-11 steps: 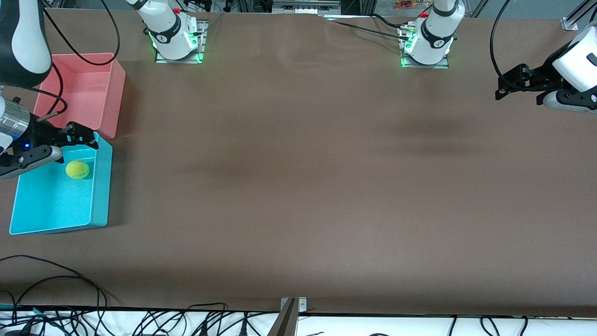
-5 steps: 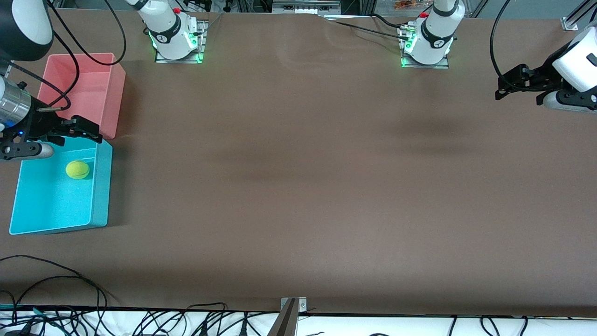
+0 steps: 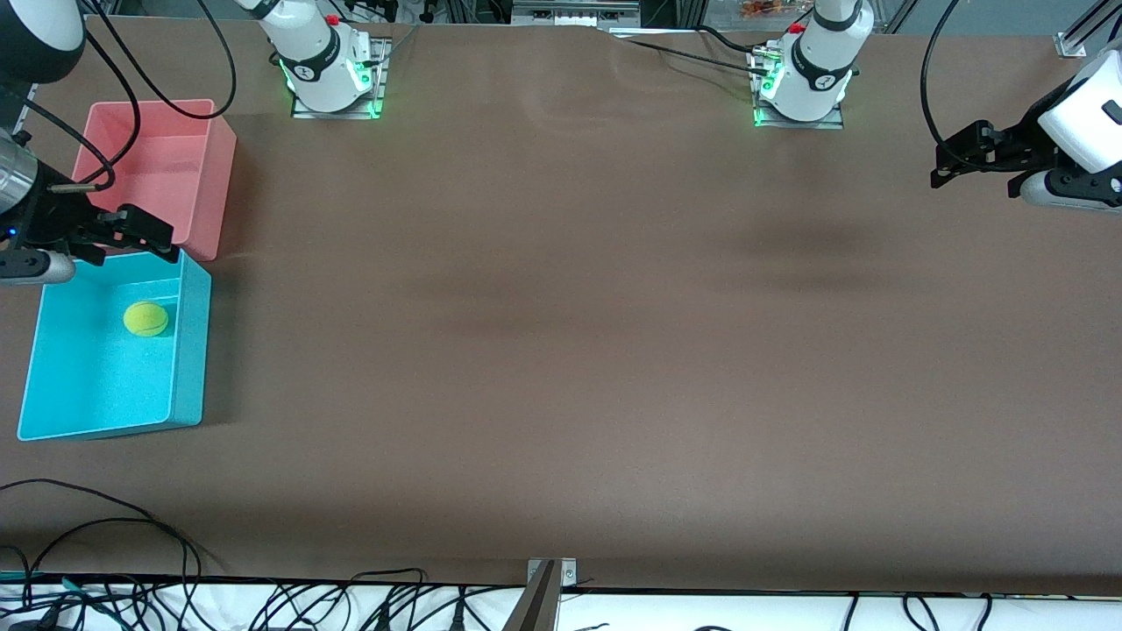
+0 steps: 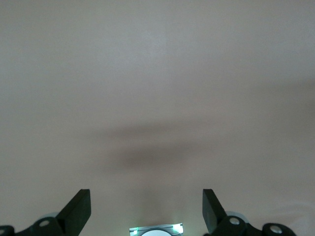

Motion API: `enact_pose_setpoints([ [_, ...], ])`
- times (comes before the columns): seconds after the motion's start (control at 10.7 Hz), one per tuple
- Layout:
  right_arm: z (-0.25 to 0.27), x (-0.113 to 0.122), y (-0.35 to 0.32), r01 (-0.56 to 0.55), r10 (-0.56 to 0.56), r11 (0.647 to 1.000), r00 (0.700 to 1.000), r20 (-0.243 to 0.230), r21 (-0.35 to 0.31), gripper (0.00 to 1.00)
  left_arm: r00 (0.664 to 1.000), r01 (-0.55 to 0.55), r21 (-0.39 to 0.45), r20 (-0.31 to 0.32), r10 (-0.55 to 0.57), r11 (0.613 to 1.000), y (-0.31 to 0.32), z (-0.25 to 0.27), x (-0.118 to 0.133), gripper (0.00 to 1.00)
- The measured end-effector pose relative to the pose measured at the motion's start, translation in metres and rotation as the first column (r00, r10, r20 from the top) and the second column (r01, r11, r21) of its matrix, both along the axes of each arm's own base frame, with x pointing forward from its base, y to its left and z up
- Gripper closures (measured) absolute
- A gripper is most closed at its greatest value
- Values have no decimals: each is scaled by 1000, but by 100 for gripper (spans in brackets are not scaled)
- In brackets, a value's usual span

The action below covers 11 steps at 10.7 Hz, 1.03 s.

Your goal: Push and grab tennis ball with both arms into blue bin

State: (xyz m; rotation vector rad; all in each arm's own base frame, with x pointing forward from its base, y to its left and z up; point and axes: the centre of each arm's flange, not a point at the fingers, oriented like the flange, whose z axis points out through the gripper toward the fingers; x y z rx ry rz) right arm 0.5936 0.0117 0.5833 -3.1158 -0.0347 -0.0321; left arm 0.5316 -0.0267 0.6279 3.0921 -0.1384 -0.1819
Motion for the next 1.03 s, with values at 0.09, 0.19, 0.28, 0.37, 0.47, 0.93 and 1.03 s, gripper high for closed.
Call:
enact_pose_setpoints([
  [0.09, 10, -5, 0, 16, -16, 1000, 1000, 11, 0, 0, 1000, 0, 0, 0, 0, 1000, 0, 0, 0, 0],
  [0.19, 21, -12, 0, 24, -24, 1000, 1000, 18, -1, 0, 1000, 0, 0, 0, 0, 1000, 0, 0, 0, 0],
  [0.28, 32, -20, 0, 30, -30, 1000, 999, 23, -2, 0, 1000, 0, 0, 0, 0, 1000, 0, 0, 0, 0],
  [0.37, 40, -26, 0, 34, -34, 999, 999, 27, -3, 0, 1000, 0, 0, 0, 0, 1000, 0, 0, 0, 0],
  [0.47, 44, -29, -2, 38, -38, 999, 999, 28, -4, 0, 1000, 0, 0, 0, 0, 1000, 0, 0, 0, 0],
  [0.93, 39, -28, -19, 66, -65, 998, 997, 37, -11, 0, 1000, 1, 0, 0, -1, 1000, -1, 0, 0, 0],
  [1.03, 39, -27, -19, 66, -65, 998, 997, 43, -11, 0, 1000, 2, 0, 0, -2, 1000, -1, 0, 0, 0],
])
